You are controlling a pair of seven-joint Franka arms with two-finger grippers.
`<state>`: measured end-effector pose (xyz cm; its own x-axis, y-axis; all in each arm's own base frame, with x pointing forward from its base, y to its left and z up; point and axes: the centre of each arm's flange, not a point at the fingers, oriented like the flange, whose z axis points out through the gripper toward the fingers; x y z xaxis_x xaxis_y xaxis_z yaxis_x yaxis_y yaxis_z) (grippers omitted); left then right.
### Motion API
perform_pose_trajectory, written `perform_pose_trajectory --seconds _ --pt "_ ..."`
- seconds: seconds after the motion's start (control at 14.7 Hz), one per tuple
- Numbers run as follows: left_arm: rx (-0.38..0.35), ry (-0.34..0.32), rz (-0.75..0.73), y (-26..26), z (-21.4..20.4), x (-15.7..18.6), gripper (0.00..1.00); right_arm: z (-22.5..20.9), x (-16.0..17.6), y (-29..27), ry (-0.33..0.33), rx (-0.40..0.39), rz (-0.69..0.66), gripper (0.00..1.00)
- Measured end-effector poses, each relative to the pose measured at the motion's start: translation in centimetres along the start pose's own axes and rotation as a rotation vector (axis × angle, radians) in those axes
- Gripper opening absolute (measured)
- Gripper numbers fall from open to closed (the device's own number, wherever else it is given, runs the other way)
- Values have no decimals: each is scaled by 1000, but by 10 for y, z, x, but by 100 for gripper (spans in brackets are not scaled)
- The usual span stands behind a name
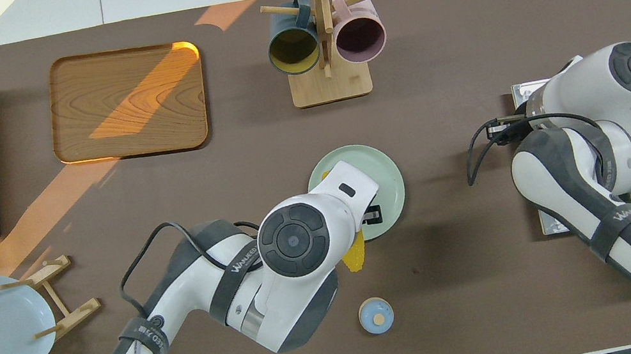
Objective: Put corn in oven
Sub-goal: 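Carry the corn to the green plate while the right gripper opens the oven, then release the corn onto the plate while the right gripper moves toward it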
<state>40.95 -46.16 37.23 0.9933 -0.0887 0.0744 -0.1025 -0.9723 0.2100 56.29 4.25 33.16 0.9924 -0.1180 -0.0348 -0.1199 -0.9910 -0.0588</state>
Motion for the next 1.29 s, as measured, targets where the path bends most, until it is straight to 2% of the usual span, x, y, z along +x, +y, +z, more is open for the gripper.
perform_pose_trajectory --seconds 0.2,0.34,0.48,0.75,0.81,1.02,1.09,1.29 --pt "-15 6 17 15 39 -3 58 -54 18 -14 -18 2 -3 1" --pt "-26 15 16 20 52 2 58 -73 21 -10 -38 -1 4 1" --pt "-32 25 12 21 52 8 58 -83 21 -2 -58 -4 17 18" --pt "-31 34 -1 15 50 15 58 -105 22 30 -107 -6 50 61" --pt "-29 37 -6 13 49 18 64 -110 22 36 -112 -6 52 70" --pt "-19 50 -46 -9 30 43 96 -115 22 37 -112 -5 48 72" --pt "-10 46 -57 -21 13 54 100 -114 22 35 -112 -5 44 72" --pt "22 26 -85 -63 -59 81 100 -118 21 16 -104 -5 10 74"
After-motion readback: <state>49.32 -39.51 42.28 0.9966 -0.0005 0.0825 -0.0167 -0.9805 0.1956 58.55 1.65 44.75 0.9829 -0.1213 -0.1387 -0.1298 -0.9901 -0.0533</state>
